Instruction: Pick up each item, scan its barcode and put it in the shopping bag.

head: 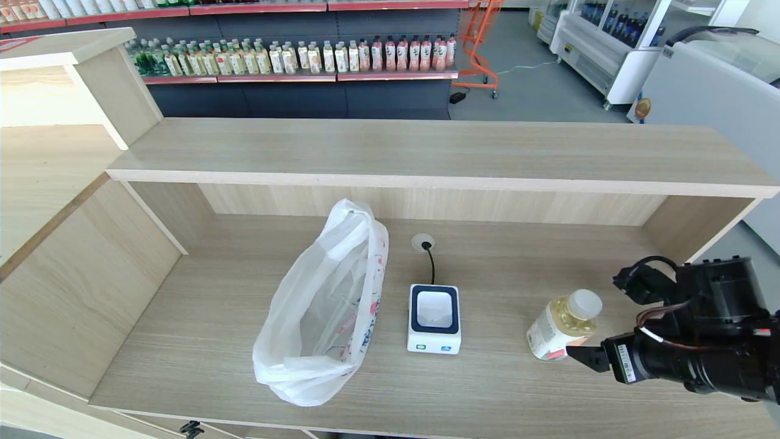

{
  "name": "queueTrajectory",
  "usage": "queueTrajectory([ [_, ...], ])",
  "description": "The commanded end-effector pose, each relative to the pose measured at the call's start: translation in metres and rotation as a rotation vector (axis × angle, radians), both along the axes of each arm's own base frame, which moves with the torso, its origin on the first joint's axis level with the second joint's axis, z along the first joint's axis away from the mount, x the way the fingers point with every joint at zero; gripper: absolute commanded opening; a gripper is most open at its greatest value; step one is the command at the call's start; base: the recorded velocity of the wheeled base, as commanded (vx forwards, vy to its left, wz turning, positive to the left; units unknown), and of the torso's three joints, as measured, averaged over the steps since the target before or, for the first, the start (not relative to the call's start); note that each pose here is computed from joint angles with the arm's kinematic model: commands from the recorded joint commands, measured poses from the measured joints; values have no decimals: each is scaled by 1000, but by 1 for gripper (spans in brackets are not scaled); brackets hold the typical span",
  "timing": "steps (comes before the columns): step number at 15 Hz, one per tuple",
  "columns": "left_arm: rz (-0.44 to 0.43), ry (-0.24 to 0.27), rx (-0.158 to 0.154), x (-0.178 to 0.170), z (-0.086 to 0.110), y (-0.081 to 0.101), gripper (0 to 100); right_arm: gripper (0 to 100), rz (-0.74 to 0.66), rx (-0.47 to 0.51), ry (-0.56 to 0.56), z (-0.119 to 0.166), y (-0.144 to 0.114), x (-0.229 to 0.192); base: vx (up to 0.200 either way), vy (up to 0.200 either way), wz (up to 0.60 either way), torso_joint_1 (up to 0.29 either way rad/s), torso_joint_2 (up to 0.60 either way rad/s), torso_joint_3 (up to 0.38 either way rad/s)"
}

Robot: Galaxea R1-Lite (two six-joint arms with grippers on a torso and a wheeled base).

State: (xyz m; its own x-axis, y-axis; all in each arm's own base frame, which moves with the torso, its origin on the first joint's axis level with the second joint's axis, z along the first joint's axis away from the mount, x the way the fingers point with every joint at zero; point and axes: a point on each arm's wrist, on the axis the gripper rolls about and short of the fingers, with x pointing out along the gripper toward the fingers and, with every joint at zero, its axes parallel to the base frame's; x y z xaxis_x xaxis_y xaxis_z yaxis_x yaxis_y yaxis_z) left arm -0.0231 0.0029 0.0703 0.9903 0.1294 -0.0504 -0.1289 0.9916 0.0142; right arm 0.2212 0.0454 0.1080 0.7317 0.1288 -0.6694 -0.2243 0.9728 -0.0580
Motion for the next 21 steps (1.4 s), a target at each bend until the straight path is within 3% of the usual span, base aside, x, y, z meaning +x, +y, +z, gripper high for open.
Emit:
queueTrajectory([
  [1, 1, 0, 0, 0, 0, 0, 100, 100, 54, -3, 32, -32, 15, 0, 0, 0, 0, 0, 0, 0],
  [6, 1, 0, 0, 0, 0, 0, 100, 100, -7, -52, -91, -51, 26, 22, 0, 0, 0, 0, 0, 0],
  [13, 1, 0, 0, 0, 0, 0, 100, 100, 16, -48, -214, -75, 51, 42, 0, 0, 0, 0, 0, 0],
  [15, 1, 0, 0, 0, 0, 0, 100, 100, 27, -82, -299, -79, 54, 50, 0, 0, 0, 0, 0, 0],
  [21, 1, 0, 0, 0, 0, 0, 100, 100, 23, -72, -336, -79, 56, 59, 0, 0, 0, 0, 0, 0],
])
